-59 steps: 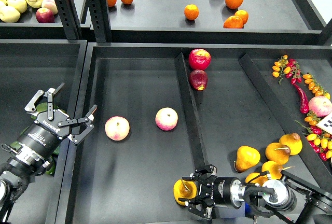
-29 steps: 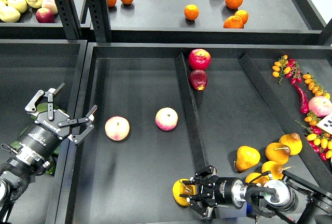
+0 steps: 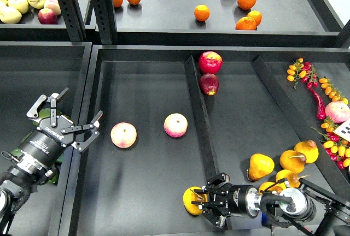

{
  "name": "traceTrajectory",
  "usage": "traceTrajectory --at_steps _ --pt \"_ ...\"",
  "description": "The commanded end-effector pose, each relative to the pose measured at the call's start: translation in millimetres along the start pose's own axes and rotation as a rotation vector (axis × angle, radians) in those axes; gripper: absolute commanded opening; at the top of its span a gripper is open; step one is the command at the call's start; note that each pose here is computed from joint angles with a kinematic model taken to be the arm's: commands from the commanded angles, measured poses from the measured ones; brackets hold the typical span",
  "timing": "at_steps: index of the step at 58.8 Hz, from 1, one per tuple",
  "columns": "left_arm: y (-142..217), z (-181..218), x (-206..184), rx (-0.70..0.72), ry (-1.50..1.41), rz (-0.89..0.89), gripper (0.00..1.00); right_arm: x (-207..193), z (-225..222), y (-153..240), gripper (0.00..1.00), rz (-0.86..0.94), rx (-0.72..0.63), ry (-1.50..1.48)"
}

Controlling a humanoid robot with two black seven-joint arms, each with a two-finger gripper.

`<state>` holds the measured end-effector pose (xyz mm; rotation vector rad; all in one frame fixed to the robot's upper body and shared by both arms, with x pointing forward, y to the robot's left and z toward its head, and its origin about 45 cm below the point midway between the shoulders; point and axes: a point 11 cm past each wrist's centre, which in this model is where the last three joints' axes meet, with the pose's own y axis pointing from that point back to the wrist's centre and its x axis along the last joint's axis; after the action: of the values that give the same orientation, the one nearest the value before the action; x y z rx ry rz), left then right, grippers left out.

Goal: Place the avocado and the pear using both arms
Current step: 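Lift the pear and carry it into the bin with pears, then lower the pear beside the other yellow pears and open gripper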

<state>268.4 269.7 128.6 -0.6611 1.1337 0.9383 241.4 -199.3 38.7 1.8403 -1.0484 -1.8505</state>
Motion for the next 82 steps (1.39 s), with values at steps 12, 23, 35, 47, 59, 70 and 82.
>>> traceTrajectory --at_steps 12,23,35,47,59,70,82 --pt "-1.6 -6.1 0.6 0.020 0.004 0.001 1.00 -22.5 -43.4 17.1 0.14 -0.050 0.130 -0.028" --pt "-1.8 -6.5 0.5 0.021 0.004 0.001 0.99 -31.1 -76.9 44.8 0.14 -0.070 0.238 -0.039" --pt "-2.1 -7.7 0.5 0.026 0.005 0.000 1.00 1.7 -97.3 96.3 0.15 0.004 0.325 -0.070" --pt "-2.4 -8.6 0.3 0.028 0.007 -0.001 1.00 32.9 -77.4 107.1 0.16 0.051 0.308 -0.111" --pt "-3.0 -9.9 -0.2 0.032 0.007 -0.003 0.99 57.5 -53.7 108.3 0.17 0.083 0.277 -0.134" --pt "-3.0 -9.9 -0.2 0.033 0.007 -0.003 0.99 72.8 -35.4 107.1 0.17 0.104 0.252 -0.144" --pt "-3.3 -10.9 -0.2 0.036 0.006 -0.003 0.99 92.1 -18.3 104.6 0.19 0.138 0.228 -0.143"
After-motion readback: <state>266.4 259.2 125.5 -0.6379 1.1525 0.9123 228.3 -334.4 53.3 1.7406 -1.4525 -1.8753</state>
